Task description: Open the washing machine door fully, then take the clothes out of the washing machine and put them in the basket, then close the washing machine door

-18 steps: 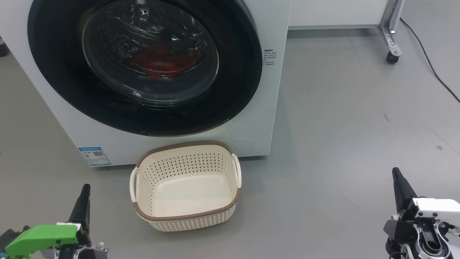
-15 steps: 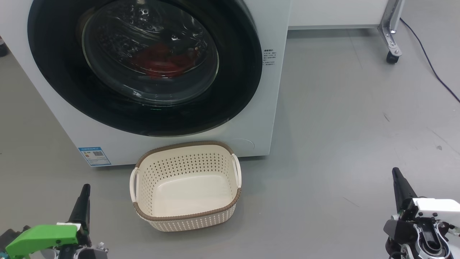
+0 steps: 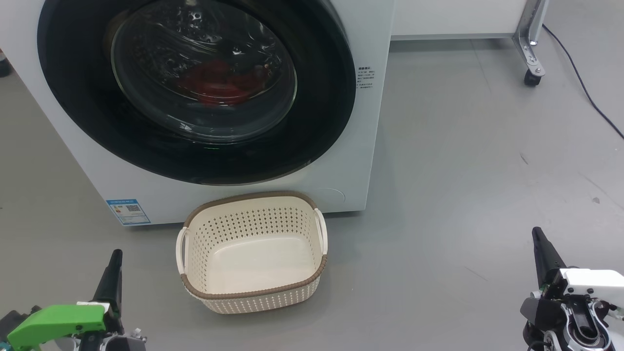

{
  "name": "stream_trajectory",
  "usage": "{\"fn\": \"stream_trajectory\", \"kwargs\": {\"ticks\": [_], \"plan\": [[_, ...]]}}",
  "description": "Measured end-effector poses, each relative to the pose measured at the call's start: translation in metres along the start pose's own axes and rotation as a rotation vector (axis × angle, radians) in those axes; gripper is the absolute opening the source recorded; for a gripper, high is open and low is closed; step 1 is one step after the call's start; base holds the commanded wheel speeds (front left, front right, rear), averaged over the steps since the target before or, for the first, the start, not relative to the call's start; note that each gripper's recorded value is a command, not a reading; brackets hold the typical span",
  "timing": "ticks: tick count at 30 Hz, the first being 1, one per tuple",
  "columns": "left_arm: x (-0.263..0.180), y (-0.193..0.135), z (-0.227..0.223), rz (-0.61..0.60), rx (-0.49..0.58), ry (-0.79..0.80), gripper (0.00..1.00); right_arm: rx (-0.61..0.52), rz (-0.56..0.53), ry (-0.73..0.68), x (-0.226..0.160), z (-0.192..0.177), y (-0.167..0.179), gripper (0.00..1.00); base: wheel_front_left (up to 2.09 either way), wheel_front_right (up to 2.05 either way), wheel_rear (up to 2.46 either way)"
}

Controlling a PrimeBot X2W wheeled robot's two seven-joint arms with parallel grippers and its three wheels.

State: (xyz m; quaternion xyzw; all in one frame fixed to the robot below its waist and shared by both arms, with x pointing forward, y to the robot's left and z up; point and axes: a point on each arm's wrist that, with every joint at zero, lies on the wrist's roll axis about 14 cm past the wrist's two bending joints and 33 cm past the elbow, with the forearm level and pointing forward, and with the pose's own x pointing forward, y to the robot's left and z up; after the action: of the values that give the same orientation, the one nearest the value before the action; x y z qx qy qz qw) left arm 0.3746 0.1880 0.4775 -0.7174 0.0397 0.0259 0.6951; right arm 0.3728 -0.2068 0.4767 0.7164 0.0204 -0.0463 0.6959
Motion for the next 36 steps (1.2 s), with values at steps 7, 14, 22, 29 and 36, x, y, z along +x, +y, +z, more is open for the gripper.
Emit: {"fn": "stream_trajectory", "kwargs": {"ticks": [7,14,22,29,36], "plan": [[0.0,0.0,0.0,0.0,0.0,0.0,0.0,-0.001,0.0,0.0,0.0,0.0,0.0,0.0,0.0,0.0,0.0],[0.0,0.0,0.0,0.0,0.001,0.0,0.0,-0.001,0.0,0.0,0.0,0.0,0.0,0.0,0.0,0.0,0.0],[0.0,0.0,0.0,0.0,0.002,0.0,0.0,-0.006,0.0,0.0,0.0,0.0,-0.0001,0.0,0.0,0.0,0.0],[0.0,0.0,-0.0004,0.0,0.002,0.003,0.0,-0.006,-0.001,0.0,0.0,0.0,-0.0001,0.0,0.0,0.0,0.0],[0.0,0.0,-0.0004,0.0,0.002,0.003,0.0,-0.006,-0.001,0.0,0.0,0.0,-0.0001,0.0,0.0,0.0,0.0]]}}
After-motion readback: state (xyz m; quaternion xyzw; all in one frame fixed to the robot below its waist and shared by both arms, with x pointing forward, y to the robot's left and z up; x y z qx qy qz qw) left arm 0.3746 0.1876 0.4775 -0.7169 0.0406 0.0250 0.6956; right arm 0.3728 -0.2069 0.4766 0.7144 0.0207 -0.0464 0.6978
